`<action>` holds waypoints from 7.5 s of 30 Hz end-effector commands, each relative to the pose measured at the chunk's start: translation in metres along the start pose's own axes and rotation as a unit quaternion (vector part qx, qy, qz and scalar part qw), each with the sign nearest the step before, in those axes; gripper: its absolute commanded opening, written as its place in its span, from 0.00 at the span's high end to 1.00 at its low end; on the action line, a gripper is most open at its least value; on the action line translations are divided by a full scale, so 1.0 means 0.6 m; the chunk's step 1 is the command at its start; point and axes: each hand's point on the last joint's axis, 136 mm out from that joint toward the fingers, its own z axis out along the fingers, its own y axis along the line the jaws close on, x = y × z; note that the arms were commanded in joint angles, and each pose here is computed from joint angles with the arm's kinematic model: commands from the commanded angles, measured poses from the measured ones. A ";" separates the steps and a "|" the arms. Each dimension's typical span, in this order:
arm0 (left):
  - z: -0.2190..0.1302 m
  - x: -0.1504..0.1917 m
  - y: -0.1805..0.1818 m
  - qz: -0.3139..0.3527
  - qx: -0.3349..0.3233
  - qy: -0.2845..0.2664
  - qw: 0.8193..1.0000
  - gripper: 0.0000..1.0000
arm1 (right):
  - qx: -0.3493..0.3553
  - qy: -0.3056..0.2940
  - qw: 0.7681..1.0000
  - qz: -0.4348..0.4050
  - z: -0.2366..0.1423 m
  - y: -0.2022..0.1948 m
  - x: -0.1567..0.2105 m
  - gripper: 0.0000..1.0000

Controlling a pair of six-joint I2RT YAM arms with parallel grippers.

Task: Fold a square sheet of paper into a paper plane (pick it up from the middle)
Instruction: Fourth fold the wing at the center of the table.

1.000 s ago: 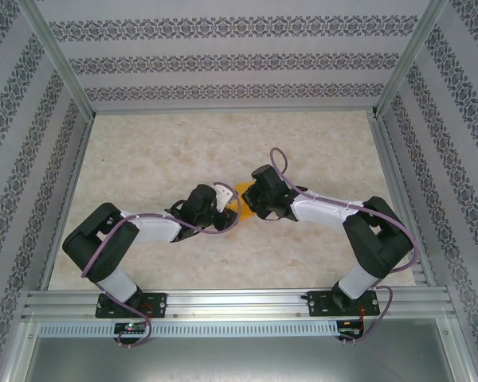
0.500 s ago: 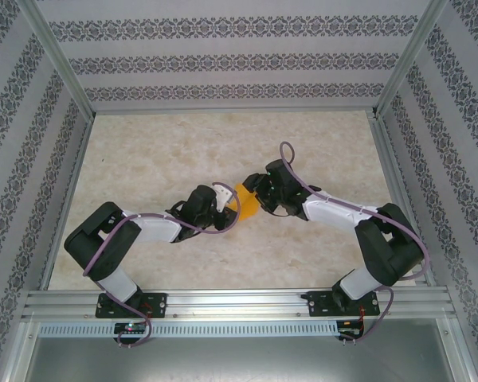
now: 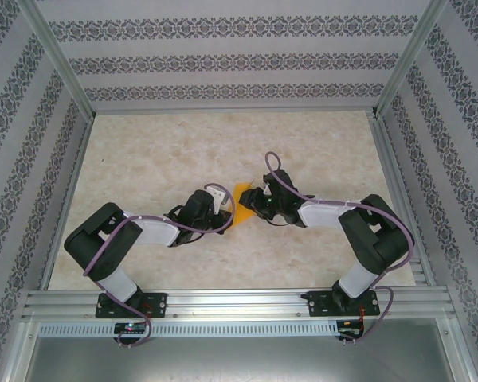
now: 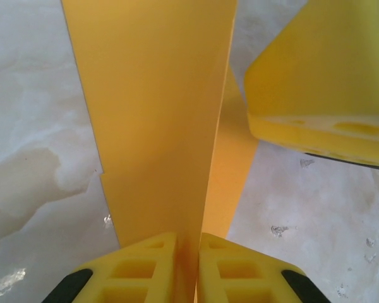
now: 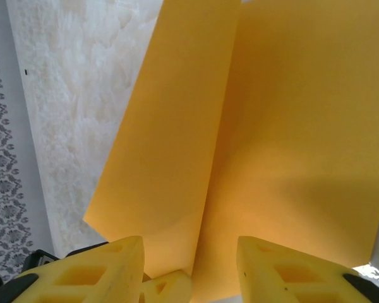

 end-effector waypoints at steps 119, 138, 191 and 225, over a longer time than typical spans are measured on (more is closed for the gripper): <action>0.029 -0.008 0.013 -0.149 0.035 0.061 0.986 0.91 | 0.249 0.101 0.962 -0.038 0.044 -0.181 0.026 0.47; -0.005 -0.061 -0.003 -0.168 0.050 -0.001 0.985 0.85 | 0.324 0.118 0.938 -0.025 0.040 -0.228 0.039 0.53; 0.002 -0.069 -0.007 -0.165 0.057 0.004 0.985 0.91 | 0.371 0.153 0.915 -0.035 0.058 -0.261 0.064 0.50; 0.038 -0.033 0.011 -0.197 0.055 0.042 0.978 0.96 | 0.366 0.161 0.916 -0.028 0.065 -0.262 0.071 0.47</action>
